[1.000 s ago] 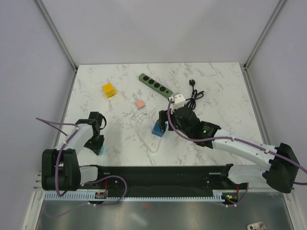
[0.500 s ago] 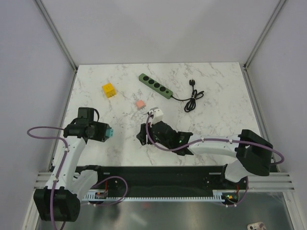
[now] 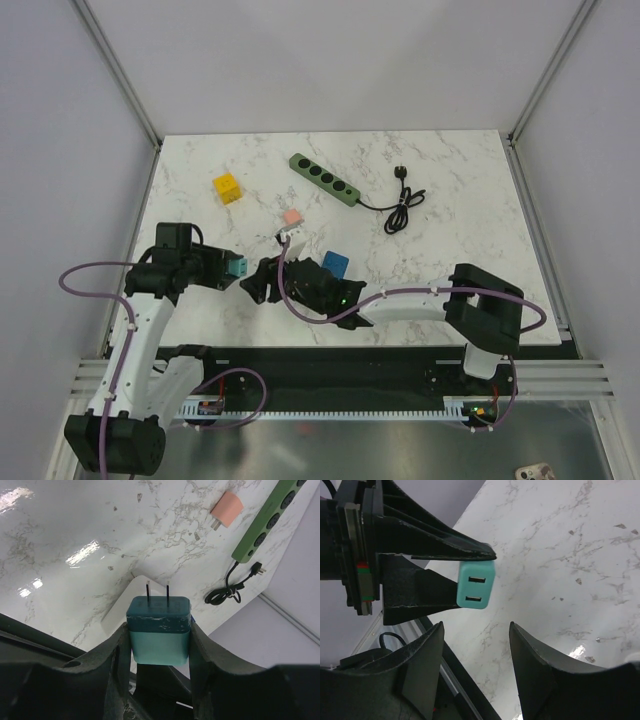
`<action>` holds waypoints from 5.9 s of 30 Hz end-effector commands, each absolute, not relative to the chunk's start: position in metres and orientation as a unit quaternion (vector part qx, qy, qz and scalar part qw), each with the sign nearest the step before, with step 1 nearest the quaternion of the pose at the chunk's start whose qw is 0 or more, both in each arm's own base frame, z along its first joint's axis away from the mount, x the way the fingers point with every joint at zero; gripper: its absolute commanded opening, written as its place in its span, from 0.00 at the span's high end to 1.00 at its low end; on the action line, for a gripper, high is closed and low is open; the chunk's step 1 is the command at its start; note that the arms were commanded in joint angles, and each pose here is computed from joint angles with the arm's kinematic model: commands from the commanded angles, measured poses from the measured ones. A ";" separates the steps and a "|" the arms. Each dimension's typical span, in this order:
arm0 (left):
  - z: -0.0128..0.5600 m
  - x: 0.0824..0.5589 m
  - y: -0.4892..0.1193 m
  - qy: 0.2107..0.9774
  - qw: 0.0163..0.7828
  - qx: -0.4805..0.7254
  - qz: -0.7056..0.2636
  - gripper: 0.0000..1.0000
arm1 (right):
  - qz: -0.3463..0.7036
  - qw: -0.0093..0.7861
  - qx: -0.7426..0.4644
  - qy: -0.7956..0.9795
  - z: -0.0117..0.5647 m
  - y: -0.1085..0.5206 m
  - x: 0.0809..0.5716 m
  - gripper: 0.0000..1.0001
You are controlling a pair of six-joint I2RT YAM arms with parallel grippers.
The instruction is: Insert the plug
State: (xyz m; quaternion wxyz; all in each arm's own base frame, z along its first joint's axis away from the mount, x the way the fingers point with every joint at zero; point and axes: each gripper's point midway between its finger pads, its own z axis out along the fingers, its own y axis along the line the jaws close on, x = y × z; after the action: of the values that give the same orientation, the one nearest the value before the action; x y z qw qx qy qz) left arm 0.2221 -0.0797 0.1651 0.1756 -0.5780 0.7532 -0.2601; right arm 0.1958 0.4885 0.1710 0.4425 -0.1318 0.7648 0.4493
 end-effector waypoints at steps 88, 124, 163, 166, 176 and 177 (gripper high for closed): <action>0.119 0.308 -0.141 0.898 0.236 -0.189 -0.320 0.44 | 0.143 0.286 0.062 0.946 0.122 0.311 0.185 1.00; 0.027 0.233 -0.189 0.933 0.155 -0.136 -0.294 0.68 | 0.105 0.164 -0.036 0.980 0.072 0.312 0.162 1.00; 0.029 0.227 -0.194 0.932 0.159 -0.130 -0.298 0.67 | 0.099 0.163 -0.136 0.972 0.094 0.313 0.177 1.00; 0.029 0.227 -0.194 0.932 0.159 -0.129 -0.298 0.67 | 0.104 0.154 -0.135 0.973 0.089 0.314 0.174 1.00; 0.028 0.226 -0.194 0.932 0.157 -0.129 -0.299 0.67 | 0.096 0.131 -0.127 0.979 0.067 0.311 0.166 1.00; 0.028 0.226 -0.194 0.933 0.157 -0.129 -0.298 0.67 | 0.093 0.129 -0.126 0.979 0.064 0.310 0.166 1.00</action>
State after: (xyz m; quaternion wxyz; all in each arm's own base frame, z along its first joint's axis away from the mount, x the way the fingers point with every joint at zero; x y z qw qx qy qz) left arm 0.2234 -0.1903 0.0225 0.1462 -0.1262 0.9384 -0.2866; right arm 0.1708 0.3138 0.0811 0.1475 -0.1337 0.9743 0.1054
